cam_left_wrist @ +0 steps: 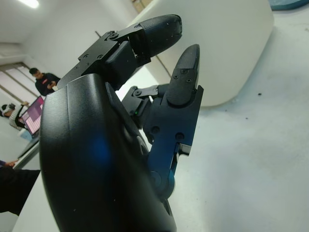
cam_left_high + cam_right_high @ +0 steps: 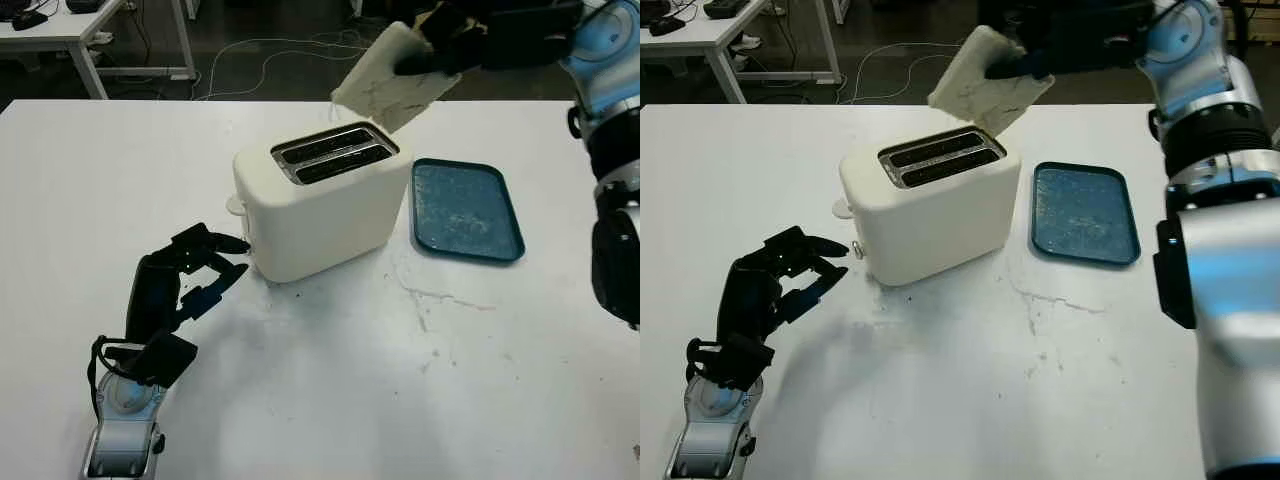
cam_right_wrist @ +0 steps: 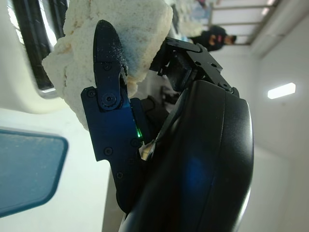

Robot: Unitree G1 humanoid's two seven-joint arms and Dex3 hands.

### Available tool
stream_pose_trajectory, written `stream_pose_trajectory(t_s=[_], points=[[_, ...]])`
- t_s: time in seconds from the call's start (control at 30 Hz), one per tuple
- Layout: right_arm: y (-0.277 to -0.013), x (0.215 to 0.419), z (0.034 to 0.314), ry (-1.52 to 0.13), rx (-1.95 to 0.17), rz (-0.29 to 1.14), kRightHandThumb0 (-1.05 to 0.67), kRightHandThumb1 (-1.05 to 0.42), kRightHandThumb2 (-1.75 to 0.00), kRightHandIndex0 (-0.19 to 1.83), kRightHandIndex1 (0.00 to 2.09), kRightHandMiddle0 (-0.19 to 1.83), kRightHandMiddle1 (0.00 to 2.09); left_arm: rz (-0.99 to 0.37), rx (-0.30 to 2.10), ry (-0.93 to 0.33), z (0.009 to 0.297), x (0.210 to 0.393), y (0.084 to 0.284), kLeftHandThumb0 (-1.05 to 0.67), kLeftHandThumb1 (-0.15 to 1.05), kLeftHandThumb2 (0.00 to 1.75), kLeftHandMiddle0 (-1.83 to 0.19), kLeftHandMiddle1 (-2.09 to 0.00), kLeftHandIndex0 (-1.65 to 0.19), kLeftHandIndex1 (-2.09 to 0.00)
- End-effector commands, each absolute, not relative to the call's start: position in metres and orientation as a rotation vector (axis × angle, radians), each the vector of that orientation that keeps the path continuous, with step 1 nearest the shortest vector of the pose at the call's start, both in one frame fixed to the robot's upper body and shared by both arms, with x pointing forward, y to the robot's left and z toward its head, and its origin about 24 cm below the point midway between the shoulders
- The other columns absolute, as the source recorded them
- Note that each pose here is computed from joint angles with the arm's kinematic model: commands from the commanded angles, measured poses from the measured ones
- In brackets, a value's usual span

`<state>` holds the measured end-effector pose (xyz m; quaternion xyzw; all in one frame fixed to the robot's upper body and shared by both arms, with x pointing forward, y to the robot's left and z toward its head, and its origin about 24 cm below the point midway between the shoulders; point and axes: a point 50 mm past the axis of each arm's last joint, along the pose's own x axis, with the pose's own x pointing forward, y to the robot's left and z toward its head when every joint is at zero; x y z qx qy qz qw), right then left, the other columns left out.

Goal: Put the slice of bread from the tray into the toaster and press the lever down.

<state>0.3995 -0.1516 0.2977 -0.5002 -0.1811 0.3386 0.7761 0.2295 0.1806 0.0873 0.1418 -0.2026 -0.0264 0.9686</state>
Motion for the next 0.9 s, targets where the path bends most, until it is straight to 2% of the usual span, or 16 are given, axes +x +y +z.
stream_pose_trajectory(t_s=[0.0, 0.4, 0.87], points=[[-0.144, 0.398, 0.304, -0.433, -1.109, 0.732, -0.51, -0.92, -0.28, 1.09, 1.75, 0.91, 1.75, -0.059, 0.288, -0.431, 0.088, 0.229, 0.179, -0.24, 0.92, 0.04, -0.72, -1.26, -0.73, -0.88], [-0.136, 0.4, 0.292, -0.42, -1.171, 0.725, -0.48, -0.92, -0.26, 1.17, 1.75, 0.96, 1.75, -0.06, 0.288, -0.438, 0.089, 0.23, 0.178, -0.25, 0.92, 0.04, -0.72, -1.26, -0.73, -0.89], [-0.123, 0.401, 0.274, -0.491, -1.243, 0.696, -0.57, -0.92, -0.31, 1.13, 1.75, 0.9, 1.75, -0.054, 0.292, -0.43, 0.089, 0.229, 0.177, -0.25, 0.92, 0.03, -0.72, -1.27, -0.73, -0.9]])
